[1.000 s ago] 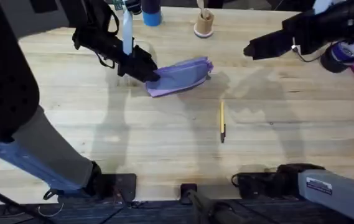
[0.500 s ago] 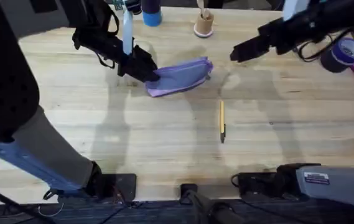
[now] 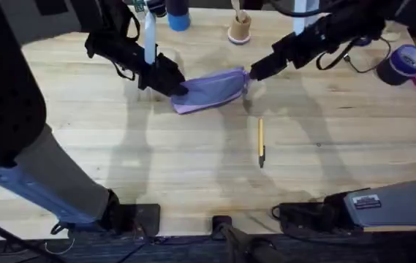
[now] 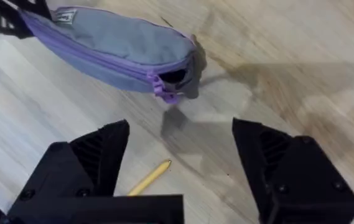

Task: Unzip the bag, pick up the pens from the table one at a time and place them inside, then zip the bag closed.

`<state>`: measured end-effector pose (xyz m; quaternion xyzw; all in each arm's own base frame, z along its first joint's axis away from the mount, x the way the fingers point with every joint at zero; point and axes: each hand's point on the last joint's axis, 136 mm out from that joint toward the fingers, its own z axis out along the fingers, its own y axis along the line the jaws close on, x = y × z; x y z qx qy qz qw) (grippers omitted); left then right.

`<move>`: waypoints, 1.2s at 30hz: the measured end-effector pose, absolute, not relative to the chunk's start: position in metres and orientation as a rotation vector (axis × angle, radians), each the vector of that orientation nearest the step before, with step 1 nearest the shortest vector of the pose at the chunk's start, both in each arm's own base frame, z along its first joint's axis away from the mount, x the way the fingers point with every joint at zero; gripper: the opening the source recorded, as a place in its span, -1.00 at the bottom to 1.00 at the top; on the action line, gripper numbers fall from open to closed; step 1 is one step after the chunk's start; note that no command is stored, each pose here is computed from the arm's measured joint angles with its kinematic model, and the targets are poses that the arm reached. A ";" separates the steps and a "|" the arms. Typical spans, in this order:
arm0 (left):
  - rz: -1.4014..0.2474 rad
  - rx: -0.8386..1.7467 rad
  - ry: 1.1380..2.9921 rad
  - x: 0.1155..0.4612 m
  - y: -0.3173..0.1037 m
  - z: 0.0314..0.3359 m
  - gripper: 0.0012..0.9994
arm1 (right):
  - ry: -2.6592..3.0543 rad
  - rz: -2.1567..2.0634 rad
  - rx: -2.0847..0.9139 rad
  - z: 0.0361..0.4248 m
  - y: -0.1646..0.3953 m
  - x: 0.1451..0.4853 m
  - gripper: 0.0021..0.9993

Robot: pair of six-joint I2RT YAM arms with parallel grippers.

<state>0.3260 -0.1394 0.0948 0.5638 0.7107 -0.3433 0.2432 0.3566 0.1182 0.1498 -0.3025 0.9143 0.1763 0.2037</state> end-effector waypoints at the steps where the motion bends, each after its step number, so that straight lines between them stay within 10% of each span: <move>1: -0.938 1.540 1.942 0.326 -0.139 0.095 -0.92 | 2.562 0.496 -0.843 0.146 0.118 0.357 0.99; 27: -0.940 1.540 1.943 0.326 -0.139 0.095 -0.92 | 2.559 0.527 -0.959 0.112 0.151 0.366 0.98; 36: -0.940 1.540 1.943 0.326 -0.139 0.095 -0.92 | 2.558 0.527 -0.968 0.109 0.151 0.367 0.04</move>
